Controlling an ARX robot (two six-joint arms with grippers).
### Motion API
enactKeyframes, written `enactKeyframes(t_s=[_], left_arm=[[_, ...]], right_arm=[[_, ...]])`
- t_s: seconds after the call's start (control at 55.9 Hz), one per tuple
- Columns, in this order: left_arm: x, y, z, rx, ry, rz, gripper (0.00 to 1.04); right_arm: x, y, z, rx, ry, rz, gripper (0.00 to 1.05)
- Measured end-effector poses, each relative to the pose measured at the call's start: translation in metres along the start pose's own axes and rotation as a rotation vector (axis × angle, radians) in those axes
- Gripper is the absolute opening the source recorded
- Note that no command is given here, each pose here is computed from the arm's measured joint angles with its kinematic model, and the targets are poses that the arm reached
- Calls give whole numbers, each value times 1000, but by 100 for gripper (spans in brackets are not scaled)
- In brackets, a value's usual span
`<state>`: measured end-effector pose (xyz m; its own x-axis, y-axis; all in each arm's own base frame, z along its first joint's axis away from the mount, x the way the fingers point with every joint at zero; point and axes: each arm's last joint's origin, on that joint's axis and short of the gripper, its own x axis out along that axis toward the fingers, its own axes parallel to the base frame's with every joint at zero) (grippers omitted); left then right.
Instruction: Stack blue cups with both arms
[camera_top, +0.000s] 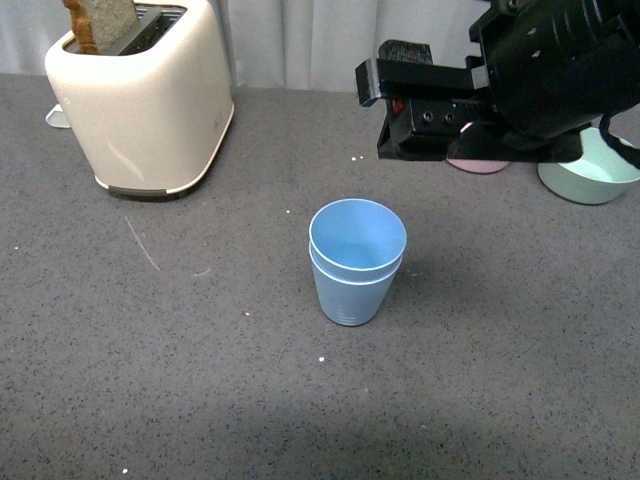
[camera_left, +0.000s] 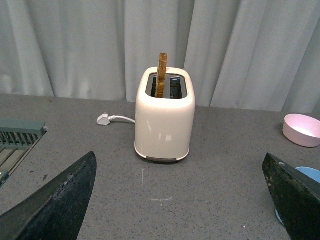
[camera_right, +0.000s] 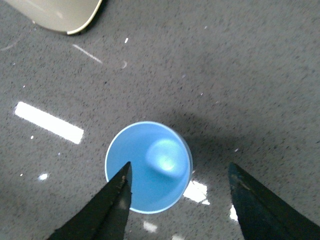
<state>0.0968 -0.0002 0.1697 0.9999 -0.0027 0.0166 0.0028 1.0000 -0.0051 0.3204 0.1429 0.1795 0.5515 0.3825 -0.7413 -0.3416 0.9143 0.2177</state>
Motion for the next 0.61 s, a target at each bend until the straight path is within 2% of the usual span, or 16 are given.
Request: enactKeyframes(t_s=[0.232, 0.304, 0.375, 0.447, 0.501, 0.572, 0.608], left_arm=[[0, 0, 0, 0, 0, 0, 98], [0, 0, 0, 0, 0, 0, 98], [0, 0, 0, 0, 0, 1, 98], [0, 0, 0, 0, 0, 0, 98], [0, 0, 0, 0, 0, 2, 98], [0, 0, 0, 0, 0, 3, 98], [0, 0, 0, 0, 0, 3, 98]], right_arm=[[-16, 2, 6, -56, -109, -34, 97], [-15, 1, 5, -66, -116, -52, 94], [-9, -5, -5, -109, -371, -256, 83], [-14, -15, -23, -89, -570, -380, 73], [-23, -23, -35, -72, -669, -412, 65], [-53, -35, -47, -46, -851, -420, 49], [-62, -39, -51, -42, -883, -421, 44]])
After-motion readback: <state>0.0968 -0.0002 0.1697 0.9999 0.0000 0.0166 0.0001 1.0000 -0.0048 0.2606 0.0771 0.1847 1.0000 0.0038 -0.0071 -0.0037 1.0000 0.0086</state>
